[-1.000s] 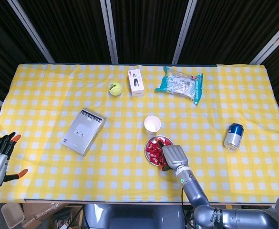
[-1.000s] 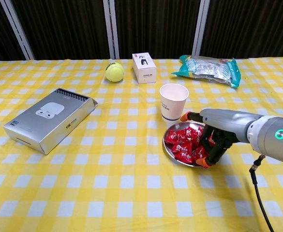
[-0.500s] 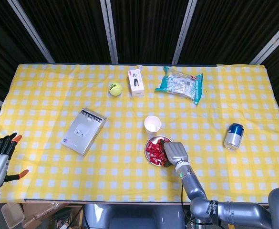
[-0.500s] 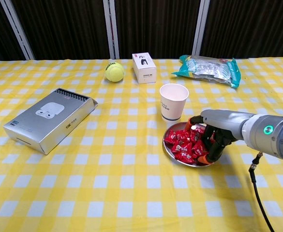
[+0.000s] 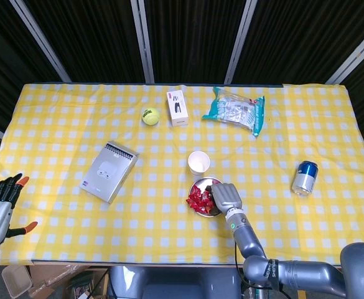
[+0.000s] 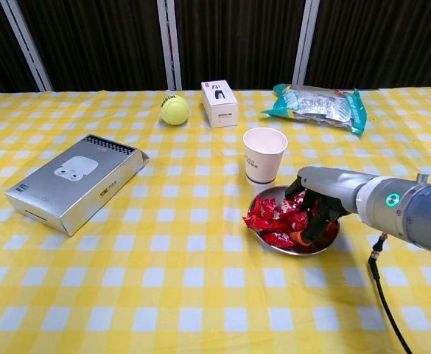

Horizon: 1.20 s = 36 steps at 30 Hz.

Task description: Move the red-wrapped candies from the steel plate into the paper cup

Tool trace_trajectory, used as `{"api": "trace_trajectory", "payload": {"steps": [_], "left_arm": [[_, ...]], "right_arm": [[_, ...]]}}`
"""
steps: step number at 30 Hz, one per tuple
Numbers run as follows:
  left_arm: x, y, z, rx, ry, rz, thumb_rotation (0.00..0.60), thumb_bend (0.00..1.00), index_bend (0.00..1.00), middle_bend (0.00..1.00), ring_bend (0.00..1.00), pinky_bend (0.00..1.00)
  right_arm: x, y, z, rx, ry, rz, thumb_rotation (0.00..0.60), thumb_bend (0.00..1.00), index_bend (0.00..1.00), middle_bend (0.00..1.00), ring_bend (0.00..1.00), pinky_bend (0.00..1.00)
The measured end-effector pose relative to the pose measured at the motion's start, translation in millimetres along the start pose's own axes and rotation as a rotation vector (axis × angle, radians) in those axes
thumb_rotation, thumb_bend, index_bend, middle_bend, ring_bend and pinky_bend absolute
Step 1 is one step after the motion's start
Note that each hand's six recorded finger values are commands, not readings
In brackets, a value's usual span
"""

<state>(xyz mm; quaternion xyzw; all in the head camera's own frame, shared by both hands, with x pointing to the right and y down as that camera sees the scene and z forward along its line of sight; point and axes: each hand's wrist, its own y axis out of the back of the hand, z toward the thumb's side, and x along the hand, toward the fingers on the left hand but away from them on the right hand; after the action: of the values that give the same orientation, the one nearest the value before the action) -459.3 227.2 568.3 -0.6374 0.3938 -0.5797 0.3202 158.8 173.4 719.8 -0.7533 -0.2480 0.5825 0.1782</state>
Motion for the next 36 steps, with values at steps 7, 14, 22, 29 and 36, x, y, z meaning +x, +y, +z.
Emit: {"api": "trace_trajectory", "payload": {"steps": [7,14,22,29,36], "left_arm": [[0.1,0.0,0.0,-0.001,0.001,-0.002,0.6,0.0,0.0,0.0,0.0,0.0],[0.2,-0.1,-0.3,-0.002,0.002,-0.004,0.6,0.0,0.0,0.0,0.0,0.0],[0.4,0.1,-0.6,-0.005,0.005,-0.007,0.6,0.0,0.0,0.0,0.0,0.0],[0.4,0.2,-0.7,-0.008,0.007,-0.01,0.6,0.0,0.0,0.0,0.0,0.0],[0.3,0.4,-0.7,-0.009,0.008,-0.011,0.6,0.0,0.0,0.0,0.0,0.0]], "right_arm": [[-4.7,-1.1,2.1,-0.03,0.013,-0.023,0.6,0.5,0.66,0.79,0.94,1.0],[-5.4,6.6,6.9,-0.05,0.03,-0.055,0.6,0.52,0.67,0.79,0.93,1.0],[0.0,27.6,13.4,-0.059,0.047,-0.097,0.6,0.54,0.68,0.79,0.93,1.0],[7.8,53.6,18.5,-0.055,0.055,-0.144,0.6,0.55,0.68,0.79,0.93,1.0],[13.0,73.4,21.8,-0.05,0.051,-0.176,0.6,0.55,0.68,0.79,0.93,1.0]]}}
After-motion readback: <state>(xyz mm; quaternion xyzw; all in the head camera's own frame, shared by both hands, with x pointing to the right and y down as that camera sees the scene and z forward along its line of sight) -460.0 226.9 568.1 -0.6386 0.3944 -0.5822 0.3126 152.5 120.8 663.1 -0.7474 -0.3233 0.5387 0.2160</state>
